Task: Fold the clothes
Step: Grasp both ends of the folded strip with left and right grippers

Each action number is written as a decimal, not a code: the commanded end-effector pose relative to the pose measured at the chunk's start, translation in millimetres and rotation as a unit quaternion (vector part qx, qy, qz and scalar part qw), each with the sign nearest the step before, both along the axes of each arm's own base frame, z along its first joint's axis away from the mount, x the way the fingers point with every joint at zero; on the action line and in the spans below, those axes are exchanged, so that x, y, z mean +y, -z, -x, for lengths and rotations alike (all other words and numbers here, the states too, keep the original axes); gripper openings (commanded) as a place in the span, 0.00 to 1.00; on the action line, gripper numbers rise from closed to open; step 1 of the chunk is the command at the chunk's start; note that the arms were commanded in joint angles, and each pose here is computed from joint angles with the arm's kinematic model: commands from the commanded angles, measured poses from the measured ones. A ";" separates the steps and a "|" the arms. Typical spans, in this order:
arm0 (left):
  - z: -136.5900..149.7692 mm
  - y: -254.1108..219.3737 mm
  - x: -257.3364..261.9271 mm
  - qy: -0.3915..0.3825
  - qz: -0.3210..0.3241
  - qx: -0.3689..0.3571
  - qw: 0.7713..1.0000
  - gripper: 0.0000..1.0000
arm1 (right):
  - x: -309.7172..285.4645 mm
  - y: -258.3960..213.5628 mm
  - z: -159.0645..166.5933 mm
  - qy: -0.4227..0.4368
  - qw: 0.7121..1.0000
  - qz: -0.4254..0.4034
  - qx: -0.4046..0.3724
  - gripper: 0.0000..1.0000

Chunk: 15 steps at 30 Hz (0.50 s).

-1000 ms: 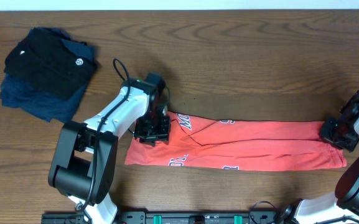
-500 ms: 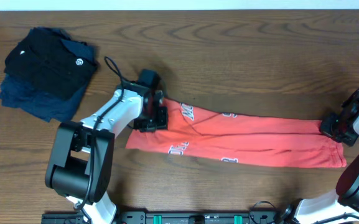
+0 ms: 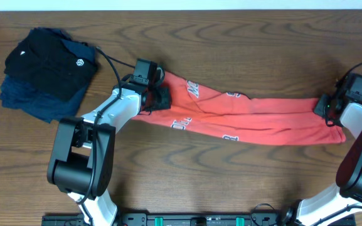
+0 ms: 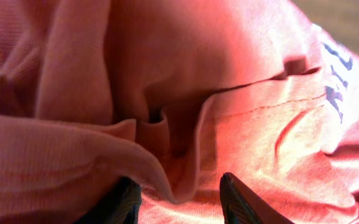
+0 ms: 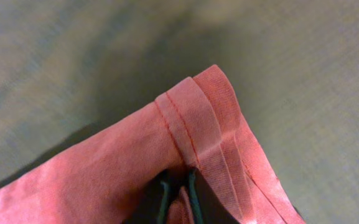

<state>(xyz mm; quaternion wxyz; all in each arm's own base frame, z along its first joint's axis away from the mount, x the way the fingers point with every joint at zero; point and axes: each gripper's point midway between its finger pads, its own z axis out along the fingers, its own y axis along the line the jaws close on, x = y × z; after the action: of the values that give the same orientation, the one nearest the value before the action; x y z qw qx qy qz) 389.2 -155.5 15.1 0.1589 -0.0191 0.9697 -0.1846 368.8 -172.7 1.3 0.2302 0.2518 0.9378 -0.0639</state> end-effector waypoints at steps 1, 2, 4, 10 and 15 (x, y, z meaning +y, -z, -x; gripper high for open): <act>-6.6 11.5 6.5 -0.044 0.000 0.005 0.999 0.44 | 10.2 4.2 -12.3 -0.013 1.000 -0.009 -0.015 0.15; -8.6 10.4 5.9 -0.050 0.004 0.003 0.999 0.44 | 9.6 1.5 -15.8 -0.014 1.000 -0.009 -0.020 0.16; -9.6 8.8 4.9 -0.053 0.008 0.004 0.999 0.44 | 6.8 -4.8 -18.4 -0.013 1.000 -0.007 -0.020 0.19; -1.9 -6.9 11.0 -0.057 0.013 0.023 0.998 0.44 | -20.0 -35.2 -10.7 0.006 1.000 0.002 0.009 0.39; 22.2 -10.2 33.2 -0.095 0.000 0.081 0.992 0.42 | -45.1 -54.7 6.8 0.042 0.998 -0.015 0.037 0.47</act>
<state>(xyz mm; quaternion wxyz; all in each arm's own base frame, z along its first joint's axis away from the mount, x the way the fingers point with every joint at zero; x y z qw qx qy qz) 368.9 -135.3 14.6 0.1007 -0.0908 0.9756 -0.1727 363.5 -196.4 36.5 0.1797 0.2751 0.9428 -0.0568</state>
